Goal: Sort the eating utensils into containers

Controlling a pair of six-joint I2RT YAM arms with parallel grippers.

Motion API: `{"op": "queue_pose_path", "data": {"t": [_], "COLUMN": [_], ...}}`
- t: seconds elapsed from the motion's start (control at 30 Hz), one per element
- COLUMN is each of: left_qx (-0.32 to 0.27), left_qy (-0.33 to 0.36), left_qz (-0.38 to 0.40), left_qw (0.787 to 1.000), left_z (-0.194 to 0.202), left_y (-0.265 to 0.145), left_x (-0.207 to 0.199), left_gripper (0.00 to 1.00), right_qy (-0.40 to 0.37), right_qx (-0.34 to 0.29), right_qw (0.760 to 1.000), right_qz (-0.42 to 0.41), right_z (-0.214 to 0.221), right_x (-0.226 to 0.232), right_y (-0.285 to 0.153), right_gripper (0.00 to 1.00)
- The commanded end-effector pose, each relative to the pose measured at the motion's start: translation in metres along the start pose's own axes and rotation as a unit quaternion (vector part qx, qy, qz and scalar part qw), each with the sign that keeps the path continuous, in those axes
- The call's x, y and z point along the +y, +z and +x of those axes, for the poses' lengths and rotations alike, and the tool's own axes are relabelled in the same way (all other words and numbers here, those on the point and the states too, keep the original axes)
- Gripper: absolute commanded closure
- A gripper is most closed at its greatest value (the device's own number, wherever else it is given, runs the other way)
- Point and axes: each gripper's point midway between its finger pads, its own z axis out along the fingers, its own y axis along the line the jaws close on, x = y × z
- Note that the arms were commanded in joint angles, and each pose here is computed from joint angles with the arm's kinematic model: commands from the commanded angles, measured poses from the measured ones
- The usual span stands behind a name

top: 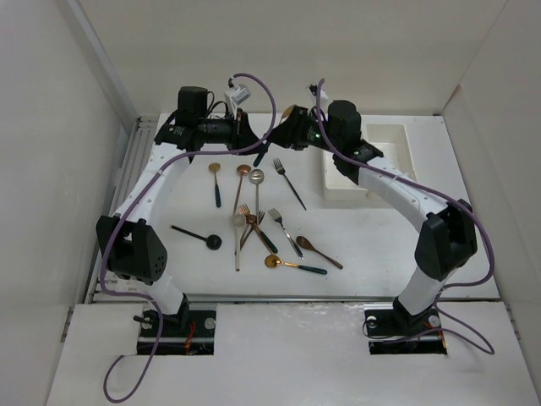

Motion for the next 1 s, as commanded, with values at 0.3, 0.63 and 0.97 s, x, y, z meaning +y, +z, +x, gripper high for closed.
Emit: {"op": "queue_pose_path", "data": {"t": [0.3,0.63,0.97], "left_qx": [-0.021,0.009,0.006], "left_qy": [0.045,0.014,-0.003], "left_qz": [-0.016,-0.265,-0.446], "left_qw": [0.999,0.964,0.895], "left_z": [-0.023,0.012,0.021], "left_y": [0.006,-0.014,-0.083], "left_x": [-0.012,0.082,0.154], "left_gripper": [0.56,0.00,0.00], "right_qy": [-0.016,-0.068,-0.084], "right_qx": [-0.026,-0.043,0.172], "right_qw": [0.999,0.930,0.776], "right_qz": [-0.044,0.358,0.601], "right_z": [-0.025,-0.091,-0.009], "right_x": [0.030,-0.125,-0.277], "right_y": [0.003,-0.081,-0.153], "right_gripper": [1.00,1.00,1.00]}}
